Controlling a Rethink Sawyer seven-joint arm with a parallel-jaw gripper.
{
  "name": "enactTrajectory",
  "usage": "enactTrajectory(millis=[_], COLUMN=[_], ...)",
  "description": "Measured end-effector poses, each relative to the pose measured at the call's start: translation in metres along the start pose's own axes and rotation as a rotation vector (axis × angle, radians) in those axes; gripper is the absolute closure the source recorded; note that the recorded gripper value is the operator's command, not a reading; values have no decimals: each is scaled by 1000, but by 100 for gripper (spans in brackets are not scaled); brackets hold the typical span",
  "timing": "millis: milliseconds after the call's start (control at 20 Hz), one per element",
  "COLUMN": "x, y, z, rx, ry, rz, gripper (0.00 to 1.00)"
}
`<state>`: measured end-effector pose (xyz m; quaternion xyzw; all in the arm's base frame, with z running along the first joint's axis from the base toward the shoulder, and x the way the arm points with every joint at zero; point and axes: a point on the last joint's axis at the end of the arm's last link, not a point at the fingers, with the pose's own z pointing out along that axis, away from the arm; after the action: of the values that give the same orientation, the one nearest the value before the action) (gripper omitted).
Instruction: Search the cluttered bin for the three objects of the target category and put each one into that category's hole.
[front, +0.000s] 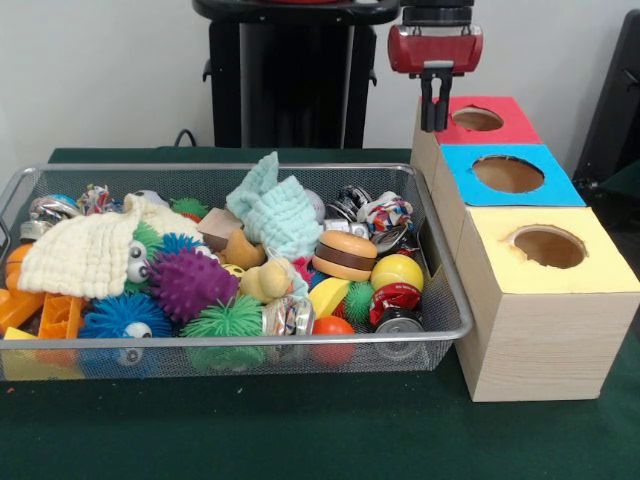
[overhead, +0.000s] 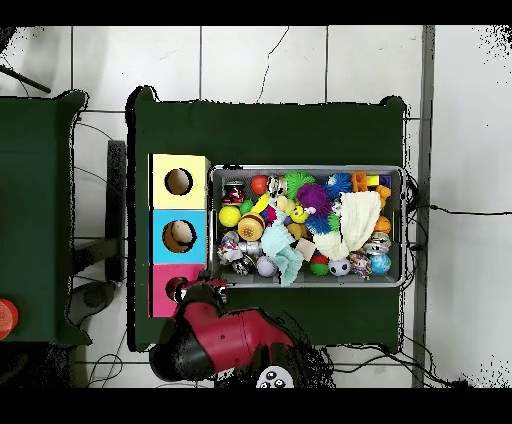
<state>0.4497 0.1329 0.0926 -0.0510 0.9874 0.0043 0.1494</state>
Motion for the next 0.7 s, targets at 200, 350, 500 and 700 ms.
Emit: enactTrajectory(millis=[200, 350, 500, 700], x=[2, 3, 4, 5], y=[-2, -10, -33, -64], z=[0, 1, 3, 6], rx=[-1, -2, -1, 0], ry=[0, -3, -5, -9], rz=[-17, -24, -25, -9], gripper=[100, 100, 100, 100])
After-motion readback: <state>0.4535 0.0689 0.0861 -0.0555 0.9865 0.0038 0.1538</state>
